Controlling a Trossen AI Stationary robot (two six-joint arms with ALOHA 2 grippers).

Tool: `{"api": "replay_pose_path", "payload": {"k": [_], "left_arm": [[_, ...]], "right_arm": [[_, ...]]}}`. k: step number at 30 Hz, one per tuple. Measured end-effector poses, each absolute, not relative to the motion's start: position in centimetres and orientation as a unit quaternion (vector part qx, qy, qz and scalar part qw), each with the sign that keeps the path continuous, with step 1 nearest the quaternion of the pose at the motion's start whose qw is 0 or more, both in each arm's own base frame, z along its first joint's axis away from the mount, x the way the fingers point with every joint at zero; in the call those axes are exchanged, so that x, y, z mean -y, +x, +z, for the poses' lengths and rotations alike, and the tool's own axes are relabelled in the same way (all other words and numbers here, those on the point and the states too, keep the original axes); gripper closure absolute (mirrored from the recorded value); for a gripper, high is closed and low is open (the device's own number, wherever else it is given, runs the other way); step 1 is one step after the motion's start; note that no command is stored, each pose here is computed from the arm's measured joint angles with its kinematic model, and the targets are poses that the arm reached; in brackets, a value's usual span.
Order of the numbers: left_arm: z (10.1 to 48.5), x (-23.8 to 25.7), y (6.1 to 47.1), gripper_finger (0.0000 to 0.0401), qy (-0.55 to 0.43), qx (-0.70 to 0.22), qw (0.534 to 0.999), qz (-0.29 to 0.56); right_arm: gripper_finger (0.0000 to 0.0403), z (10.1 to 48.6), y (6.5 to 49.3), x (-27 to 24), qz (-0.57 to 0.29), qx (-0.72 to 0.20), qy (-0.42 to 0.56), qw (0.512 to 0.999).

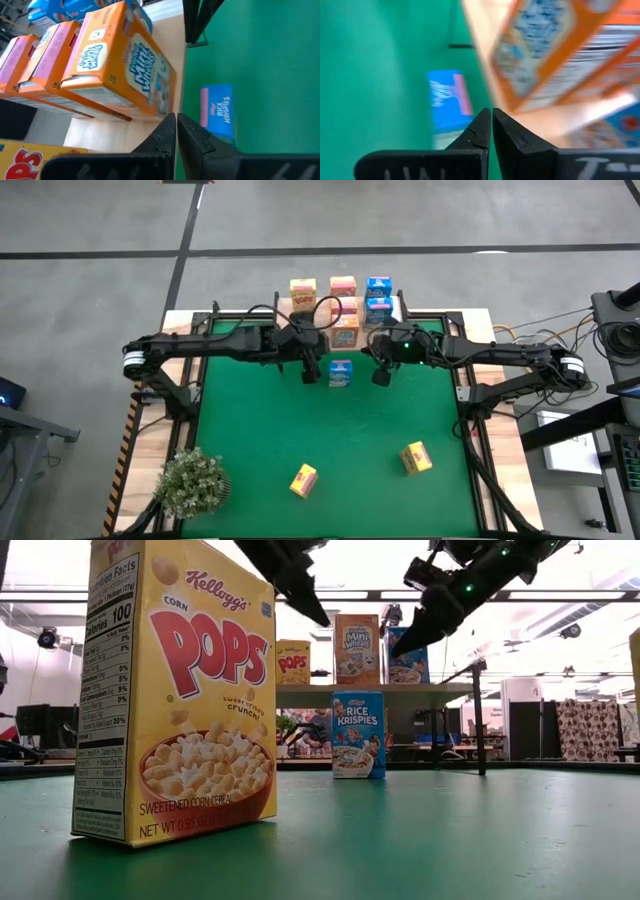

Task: Stack cereal on shelf
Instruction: Put the right yellow cereal box on the shelf aligned with the other yellow cereal box

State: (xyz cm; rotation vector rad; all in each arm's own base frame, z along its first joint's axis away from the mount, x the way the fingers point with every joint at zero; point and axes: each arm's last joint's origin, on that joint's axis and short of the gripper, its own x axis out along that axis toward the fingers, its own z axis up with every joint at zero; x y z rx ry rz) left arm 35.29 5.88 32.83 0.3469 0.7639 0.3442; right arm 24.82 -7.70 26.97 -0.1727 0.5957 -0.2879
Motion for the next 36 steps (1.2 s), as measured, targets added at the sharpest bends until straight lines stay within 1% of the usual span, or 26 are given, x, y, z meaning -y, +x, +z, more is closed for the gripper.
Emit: {"api": "replay_pose_path", "payload": {"k": [4, 7, 14, 18, 21, 25, 30, 33, 36], "left_arm": [[33.3, -4.5, 33.5, 0.0401, 0.173, -0.347, 0.912, 0.135], [32.8, -3.7, 31.9, 0.0401, 0.171, -0.323, 0.923, 0.117], [31.7, -2.6, 28.7, 0.0401, 0.170, -0.263, 0.943, 0.110], [31.3, -2.5, 27.8, 0.0401, 0.170, -0.248, 0.947, 0.113], [31.0, -2.5, 27.6, 0.0401, 0.166, -0.250, 0.947, 0.113], [30.9, -2.5, 27.7, 0.0401, 0.161, -0.251, 0.948, 0.114], [30.8, -2.5, 27.8, 0.0401, 0.159, -0.253, 0.947, 0.114], [30.7, -2.5, 27.8, 0.0401, 0.160, -0.254, 0.947, 0.114], [30.7, -2.5, 27.8, 0.0401, 0.163, -0.254, 0.947, 0.113]], "right_arm": [[0.0394, 26.8, 25.0, 6.8, -0.085, -0.286, -0.035, 0.954], [0.0394, 27.2, 25.3, 5.5, -0.046, -0.288, 0.000, 0.957], [0.0394, 30.8, 25.6, 1.5, 0.000, -0.323, 0.120, 0.939], [0.0394, 33.2, 25.0, -1.0, 0.007, -0.354, 0.203, 0.913], [0.0394, 34.4, 24.5, -2.5, -0.002, -0.381, 0.268, 0.885], [0.0394, 35.2, 24.3, -4.1, -0.027, -0.405, 0.354, 0.843], [0.0394, 34.5, 24.4, -6.5, -0.060, -0.459, 0.421, 0.780], [0.0394, 33.5, 24.5, -8.2, -0.069, -0.510, 0.458, 0.725], [0.0394, 31.8, 23.8, -9.9, -0.119, -0.590, 0.474, 0.643]]}}
